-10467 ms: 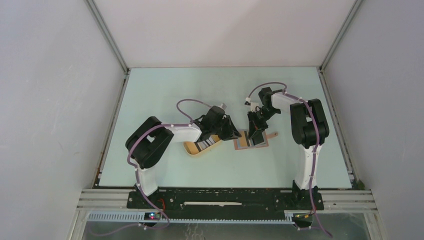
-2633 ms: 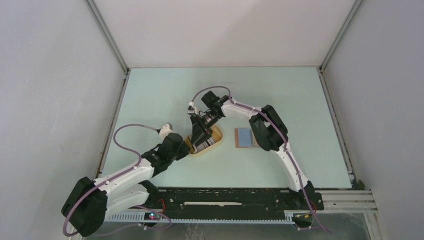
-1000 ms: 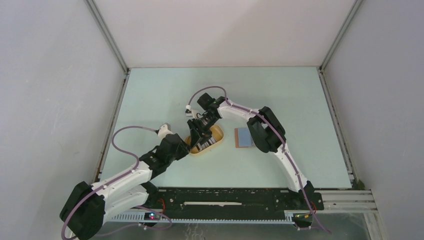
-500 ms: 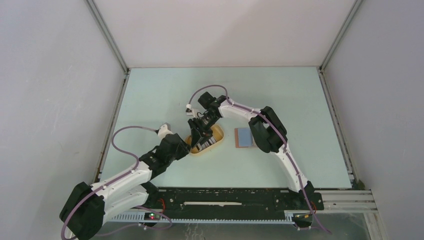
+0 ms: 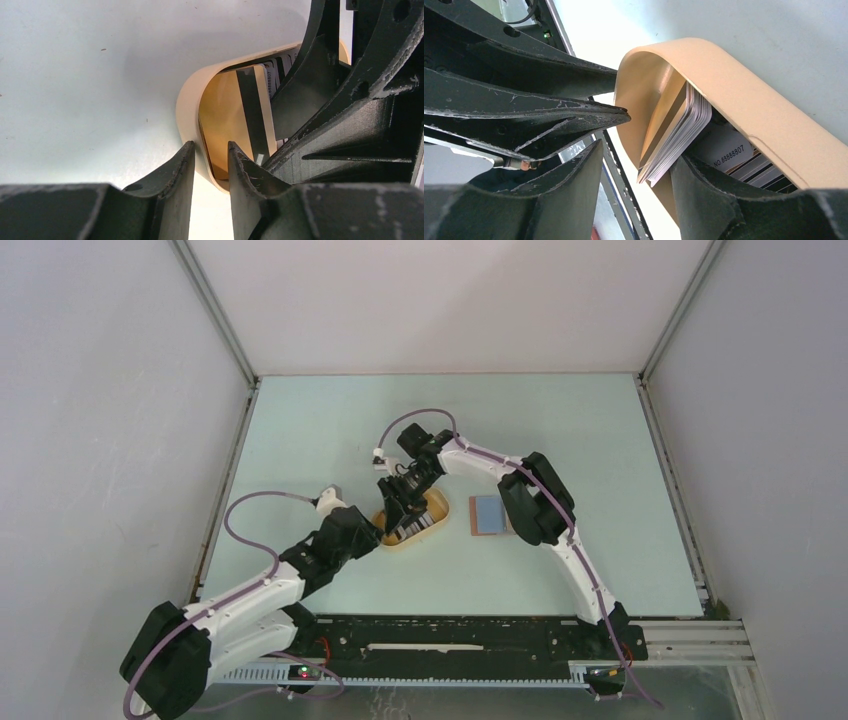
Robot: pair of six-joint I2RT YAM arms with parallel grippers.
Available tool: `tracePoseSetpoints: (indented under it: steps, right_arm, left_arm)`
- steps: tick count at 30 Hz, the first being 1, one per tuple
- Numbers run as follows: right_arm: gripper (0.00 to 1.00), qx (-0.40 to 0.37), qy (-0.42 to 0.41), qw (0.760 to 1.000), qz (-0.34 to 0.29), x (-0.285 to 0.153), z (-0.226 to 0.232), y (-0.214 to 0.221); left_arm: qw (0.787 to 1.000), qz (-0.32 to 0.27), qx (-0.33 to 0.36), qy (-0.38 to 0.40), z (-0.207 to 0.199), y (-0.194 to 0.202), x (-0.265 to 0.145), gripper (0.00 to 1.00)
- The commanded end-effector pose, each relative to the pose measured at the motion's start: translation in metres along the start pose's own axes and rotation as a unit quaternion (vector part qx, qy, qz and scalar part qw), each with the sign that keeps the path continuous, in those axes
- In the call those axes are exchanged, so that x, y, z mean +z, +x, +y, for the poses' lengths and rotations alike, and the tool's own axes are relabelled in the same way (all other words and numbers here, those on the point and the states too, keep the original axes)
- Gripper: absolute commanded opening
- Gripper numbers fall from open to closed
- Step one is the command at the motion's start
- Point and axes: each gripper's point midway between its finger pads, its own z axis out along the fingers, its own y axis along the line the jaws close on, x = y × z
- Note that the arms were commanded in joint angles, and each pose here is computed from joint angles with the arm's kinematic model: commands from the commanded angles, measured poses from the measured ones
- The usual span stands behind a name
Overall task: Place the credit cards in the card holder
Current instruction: Pick up the credit card from the storage box.
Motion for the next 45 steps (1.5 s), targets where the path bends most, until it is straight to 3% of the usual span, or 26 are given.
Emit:
tracePoseSetpoints:
  steps: [1,13,20,32,45]
  right_arm:
    - [0.6,-0.046,-0.019,0.998,-0.029,-0.03,0.033,-0.013]
    - [0.54,-0.067,-0.032,0.997,-0.038,-0.04,0.044,-0.016]
    - [0.51,-0.057,-0.007,0.998,-0.033,-0.034,0.029,-0.015]
    - [0.35,-0.052,0.018,0.998,-0.033,-0.034,0.018,-0.015]
    - [0.04,-0.057,0.046,0.997,-0.035,-0.038,0.014,-0.015]
  left_arm:
    - [1.0,-0.007,-0.014,0.02,-0.008,-0.003,0.001,0.35]
    - [1.0,-0.006,-0.013,0.022,-0.009,-0.003,0.002,0.35]
    - [1.0,-0.006,-0.014,0.023,-0.008,-0.003,0.002,0.35]
    - [1.0,-0.008,-0.015,0.024,-0.009,-0.003,0.001,0.35]
    - [0.999,-0.01,-0.015,0.026,-0.009,-0.004,0.0,0.35]
